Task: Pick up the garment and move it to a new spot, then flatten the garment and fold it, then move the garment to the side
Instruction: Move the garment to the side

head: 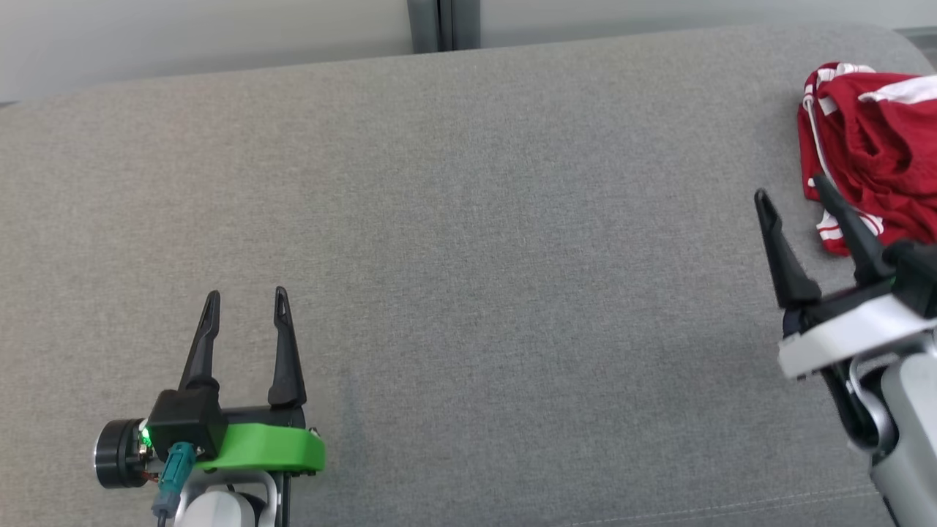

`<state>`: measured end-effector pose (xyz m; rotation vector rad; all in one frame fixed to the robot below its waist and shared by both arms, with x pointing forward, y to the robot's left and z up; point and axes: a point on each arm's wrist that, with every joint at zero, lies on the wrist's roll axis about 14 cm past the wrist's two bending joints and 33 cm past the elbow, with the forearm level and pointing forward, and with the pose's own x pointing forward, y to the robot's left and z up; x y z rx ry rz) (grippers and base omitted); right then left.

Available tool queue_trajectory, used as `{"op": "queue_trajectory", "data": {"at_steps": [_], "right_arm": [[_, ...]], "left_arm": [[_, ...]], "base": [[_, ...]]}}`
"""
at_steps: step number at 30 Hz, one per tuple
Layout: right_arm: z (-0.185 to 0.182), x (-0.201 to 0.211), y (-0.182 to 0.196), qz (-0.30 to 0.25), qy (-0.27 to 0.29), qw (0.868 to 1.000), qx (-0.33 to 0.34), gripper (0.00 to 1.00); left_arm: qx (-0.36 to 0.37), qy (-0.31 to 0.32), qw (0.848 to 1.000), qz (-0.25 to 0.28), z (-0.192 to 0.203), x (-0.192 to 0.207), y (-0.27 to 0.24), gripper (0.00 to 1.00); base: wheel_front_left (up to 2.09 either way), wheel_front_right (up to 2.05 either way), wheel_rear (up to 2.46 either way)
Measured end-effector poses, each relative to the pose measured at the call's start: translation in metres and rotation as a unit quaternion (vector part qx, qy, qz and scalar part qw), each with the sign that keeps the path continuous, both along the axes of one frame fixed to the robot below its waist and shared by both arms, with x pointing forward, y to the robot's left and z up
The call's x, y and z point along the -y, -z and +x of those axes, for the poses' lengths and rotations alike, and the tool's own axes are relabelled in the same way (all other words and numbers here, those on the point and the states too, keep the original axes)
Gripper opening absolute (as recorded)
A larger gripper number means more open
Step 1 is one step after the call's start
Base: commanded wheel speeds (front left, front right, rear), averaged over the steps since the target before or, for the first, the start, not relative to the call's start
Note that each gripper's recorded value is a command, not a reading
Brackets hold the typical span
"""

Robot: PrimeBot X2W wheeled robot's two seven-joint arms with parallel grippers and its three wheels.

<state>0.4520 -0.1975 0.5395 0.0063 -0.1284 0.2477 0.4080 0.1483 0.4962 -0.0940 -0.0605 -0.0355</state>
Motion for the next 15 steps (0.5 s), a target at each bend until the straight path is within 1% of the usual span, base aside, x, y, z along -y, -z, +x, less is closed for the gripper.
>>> {"op": "queue_trajectory", "data": {"at_steps": [5,8,15], "right_arm": [[-0.025,-0.004,0.007,0.033,0.015,0.999,-0.006,1.00],[-0.039,-0.010,0.010,0.040,0.016,0.999,-0.007,1.00],[-0.066,-0.021,0.018,0.073,0.027,0.997,-0.017,1.00]], "left_arm": [[0.002,-0.007,1.000,-0.001,-0.012,-0.007,-0.004,1.00],[0.004,-0.013,1.000,-0.002,-0.018,-0.012,-0.006,1.00],[0.006,-0.020,1.000,-0.005,-0.034,-0.020,-0.008,1.00]], "base": [[0.00,0.00,0.00],[0.00,0.00,0.00],[0.00,0.00,0.00]]}}
